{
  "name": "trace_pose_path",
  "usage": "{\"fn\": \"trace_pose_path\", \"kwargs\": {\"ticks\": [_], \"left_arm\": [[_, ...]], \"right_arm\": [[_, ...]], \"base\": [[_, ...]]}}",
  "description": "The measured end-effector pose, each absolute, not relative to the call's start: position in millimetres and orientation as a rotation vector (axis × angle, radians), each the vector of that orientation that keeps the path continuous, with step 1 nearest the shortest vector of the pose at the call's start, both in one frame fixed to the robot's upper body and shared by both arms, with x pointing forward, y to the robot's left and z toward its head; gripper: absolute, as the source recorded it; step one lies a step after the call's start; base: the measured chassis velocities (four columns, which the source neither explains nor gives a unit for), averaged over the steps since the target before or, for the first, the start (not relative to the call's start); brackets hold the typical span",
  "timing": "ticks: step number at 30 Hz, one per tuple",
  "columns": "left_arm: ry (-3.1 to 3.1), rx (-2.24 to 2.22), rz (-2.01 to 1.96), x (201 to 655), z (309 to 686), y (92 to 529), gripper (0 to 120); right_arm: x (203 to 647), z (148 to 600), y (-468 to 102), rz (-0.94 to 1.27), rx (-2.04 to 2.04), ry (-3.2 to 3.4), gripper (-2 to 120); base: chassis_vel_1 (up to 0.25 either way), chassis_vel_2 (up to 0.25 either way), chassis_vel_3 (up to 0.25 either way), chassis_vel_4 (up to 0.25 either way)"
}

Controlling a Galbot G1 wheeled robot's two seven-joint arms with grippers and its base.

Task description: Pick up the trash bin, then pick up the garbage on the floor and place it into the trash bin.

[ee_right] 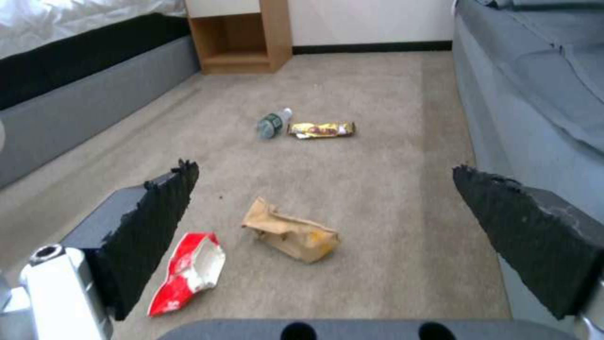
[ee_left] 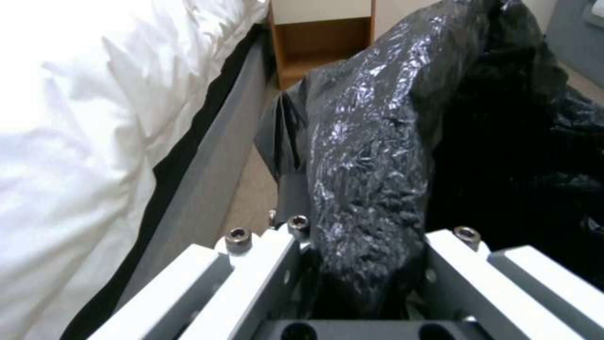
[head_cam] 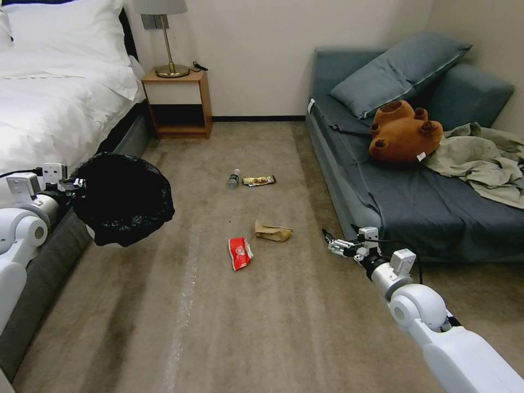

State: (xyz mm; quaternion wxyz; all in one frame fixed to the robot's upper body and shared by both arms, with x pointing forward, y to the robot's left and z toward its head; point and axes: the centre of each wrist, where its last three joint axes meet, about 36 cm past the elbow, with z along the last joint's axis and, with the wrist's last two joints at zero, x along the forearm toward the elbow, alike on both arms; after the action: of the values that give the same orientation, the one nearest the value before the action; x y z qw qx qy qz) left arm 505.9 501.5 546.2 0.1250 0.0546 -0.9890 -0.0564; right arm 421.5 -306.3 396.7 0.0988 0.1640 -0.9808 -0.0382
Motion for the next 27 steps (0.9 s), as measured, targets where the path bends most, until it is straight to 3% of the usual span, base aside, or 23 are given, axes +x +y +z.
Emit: {"fn": "trace_pose_path", "kwargs": {"ticks": [27], "left_arm": [[-2.889, 0.146, -0.168, 506, 539, 506, 4]], "right_arm": [[420, 386, -299, -0.112, 0.5, -2.877, 100]], "base": [[-0.111, 0.113, 0.114, -0.115]]}}
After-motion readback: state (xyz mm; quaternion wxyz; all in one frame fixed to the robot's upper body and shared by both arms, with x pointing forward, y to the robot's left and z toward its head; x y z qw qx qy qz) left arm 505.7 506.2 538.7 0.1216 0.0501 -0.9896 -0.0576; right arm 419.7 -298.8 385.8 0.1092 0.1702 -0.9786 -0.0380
